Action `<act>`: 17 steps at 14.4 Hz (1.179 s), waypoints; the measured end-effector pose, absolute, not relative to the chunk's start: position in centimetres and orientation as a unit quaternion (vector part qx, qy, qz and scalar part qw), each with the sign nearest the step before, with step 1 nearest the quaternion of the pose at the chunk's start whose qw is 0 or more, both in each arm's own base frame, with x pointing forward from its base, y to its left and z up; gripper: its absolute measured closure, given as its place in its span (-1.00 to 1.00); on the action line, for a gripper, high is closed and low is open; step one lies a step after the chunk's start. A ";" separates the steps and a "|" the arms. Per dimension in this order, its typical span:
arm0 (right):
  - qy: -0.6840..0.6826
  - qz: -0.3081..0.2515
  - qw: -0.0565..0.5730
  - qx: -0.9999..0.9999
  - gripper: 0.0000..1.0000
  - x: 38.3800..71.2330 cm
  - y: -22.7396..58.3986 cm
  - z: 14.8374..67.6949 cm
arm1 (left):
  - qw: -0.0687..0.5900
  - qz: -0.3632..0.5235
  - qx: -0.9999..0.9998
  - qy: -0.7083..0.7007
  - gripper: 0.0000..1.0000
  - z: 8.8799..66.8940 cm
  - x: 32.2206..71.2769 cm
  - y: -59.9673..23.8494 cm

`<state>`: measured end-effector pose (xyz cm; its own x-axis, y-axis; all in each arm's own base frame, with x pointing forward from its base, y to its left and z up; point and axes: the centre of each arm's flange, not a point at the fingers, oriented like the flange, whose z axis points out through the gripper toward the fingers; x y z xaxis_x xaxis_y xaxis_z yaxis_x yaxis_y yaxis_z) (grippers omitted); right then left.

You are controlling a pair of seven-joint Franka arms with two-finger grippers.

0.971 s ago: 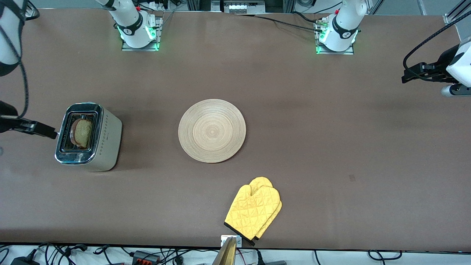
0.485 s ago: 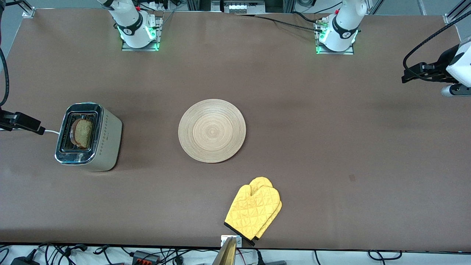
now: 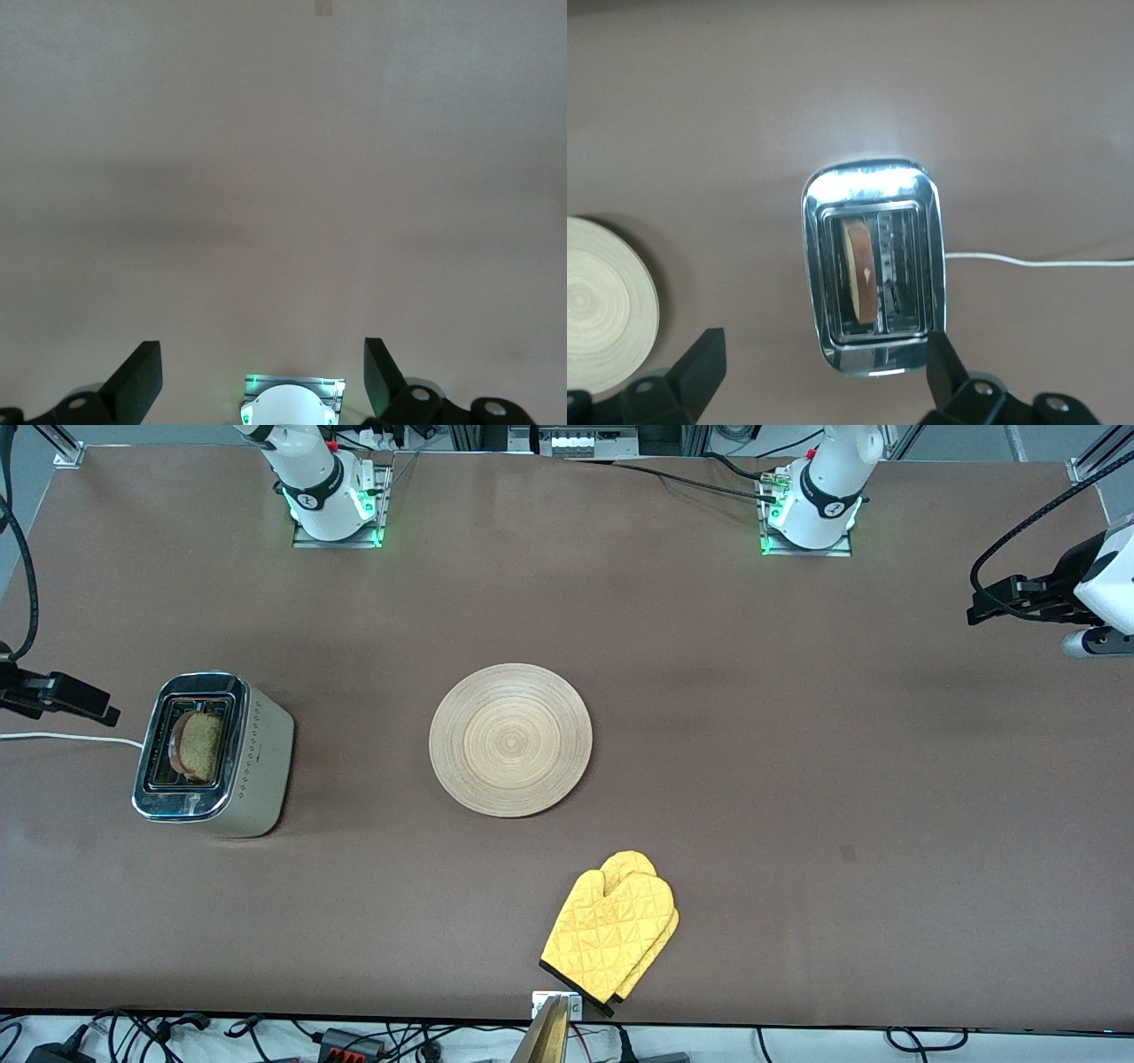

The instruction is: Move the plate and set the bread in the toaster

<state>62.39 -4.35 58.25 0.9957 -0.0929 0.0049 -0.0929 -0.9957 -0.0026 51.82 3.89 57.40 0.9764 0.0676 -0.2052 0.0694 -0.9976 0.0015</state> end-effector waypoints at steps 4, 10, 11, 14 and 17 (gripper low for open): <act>0.048 0.011 0.003 -0.999 -1.00 59.6 -4.5 58.0 | 0.004 -0.103 0.994 0.034 -1.00 57.4 51.8 3.9; 0.042 0.018 -0.002 -0.999 -1.00 56.5 -4.6 57.8 | 0.004 -0.104 0.994 0.034 -1.00 57.4 51.8 3.9; 0.039 0.017 -0.002 -0.999 -1.00 56.4 -4.6 57.8 | 0.004 -0.104 0.994 0.034 -1.00 57.4 51.8 3.9; 0.036 0.016 -0.002 -0.999 -1.00 56.3 -4.6 57.9 | 0.004 -0.104 0.994 0.035 -1.00 57.4 51.8 3.9; 0.036 0.014 -0.002 -0.999 -1.00 56.0 -4.6 58.4 | 0.004 -0.104 0.994 0.035 -1.00 57.4 51.8 3.9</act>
<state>56.04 -4.58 58.43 0.9970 -0.0726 -0.0279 -0.0725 -0.9974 0.0051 51.80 3.93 57.38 0.9760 0.0683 -0.2070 0.0702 -0.9975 0.0015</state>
